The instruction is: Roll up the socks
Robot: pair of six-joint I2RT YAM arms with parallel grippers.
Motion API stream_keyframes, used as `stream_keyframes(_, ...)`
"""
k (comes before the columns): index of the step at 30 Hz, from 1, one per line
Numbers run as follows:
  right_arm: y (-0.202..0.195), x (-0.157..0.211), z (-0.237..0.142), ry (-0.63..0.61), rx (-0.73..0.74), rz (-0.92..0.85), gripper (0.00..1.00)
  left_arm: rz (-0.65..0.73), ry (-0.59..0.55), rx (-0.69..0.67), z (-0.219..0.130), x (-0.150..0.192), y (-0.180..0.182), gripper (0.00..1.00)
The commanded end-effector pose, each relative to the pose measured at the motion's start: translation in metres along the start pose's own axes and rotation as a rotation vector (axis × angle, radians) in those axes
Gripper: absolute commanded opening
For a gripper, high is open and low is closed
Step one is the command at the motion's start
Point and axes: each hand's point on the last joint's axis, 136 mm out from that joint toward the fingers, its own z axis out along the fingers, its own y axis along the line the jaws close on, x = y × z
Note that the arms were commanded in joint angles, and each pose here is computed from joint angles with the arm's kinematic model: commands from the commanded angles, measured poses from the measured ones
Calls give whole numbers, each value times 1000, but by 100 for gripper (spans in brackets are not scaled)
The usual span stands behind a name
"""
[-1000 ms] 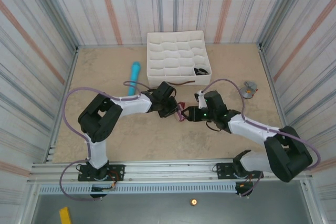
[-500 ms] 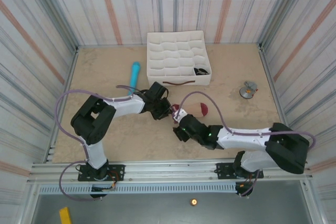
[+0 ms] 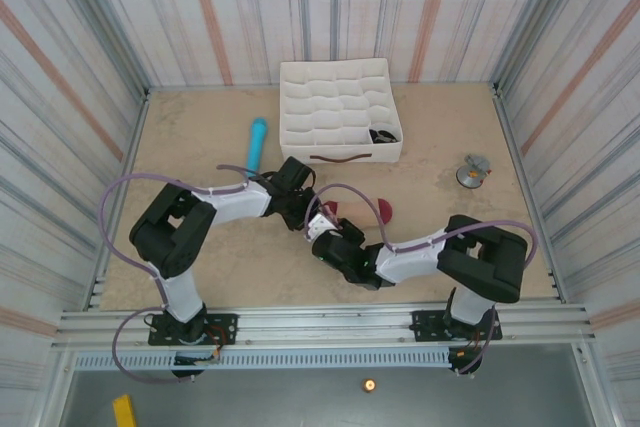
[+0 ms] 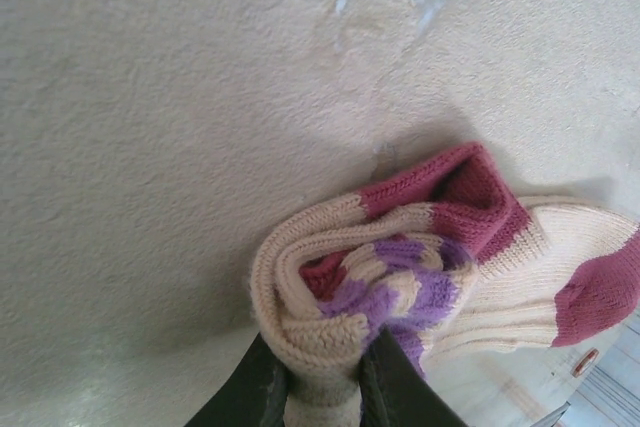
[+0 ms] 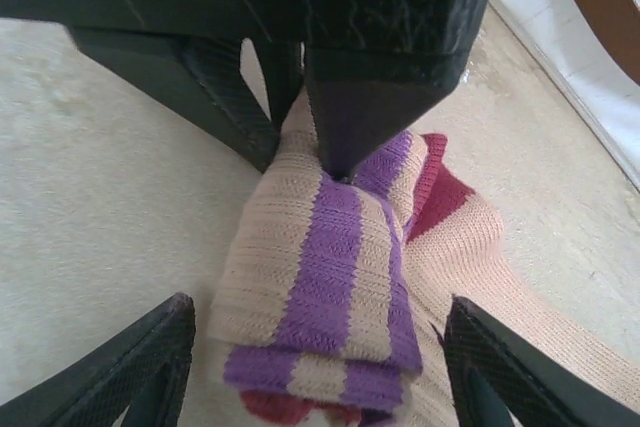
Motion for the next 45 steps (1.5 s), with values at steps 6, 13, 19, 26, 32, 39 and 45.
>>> stream_keyframes(6,2,21,16,54,30,41,41,-37,26,-98,0,7,33,2)
stream_keyframes(13,6,29,13,66,-32,113,0,-55,21,-65,3,6,31,8)
stream_keyframes(19,8,38,10,80,-133,210,0,-68,-27,-11,-5,1,23,55)
stream_keyframes(26,3,42,7,96,-289,414,0,-28,-86,45,-23,-8,4,81)
stream_keyframes(32,2,52,9,128,-358,511,0,3,-154,75,-37,-15,-4,83)
stream_keyframes(39,0,63,9,179,-484,701,0,107,-329,41,-75,-20,-8,83)
stream_keyframes(45,-9,74,3,209,-554,870,0,137,-386,42,-86,-21,-10,83)
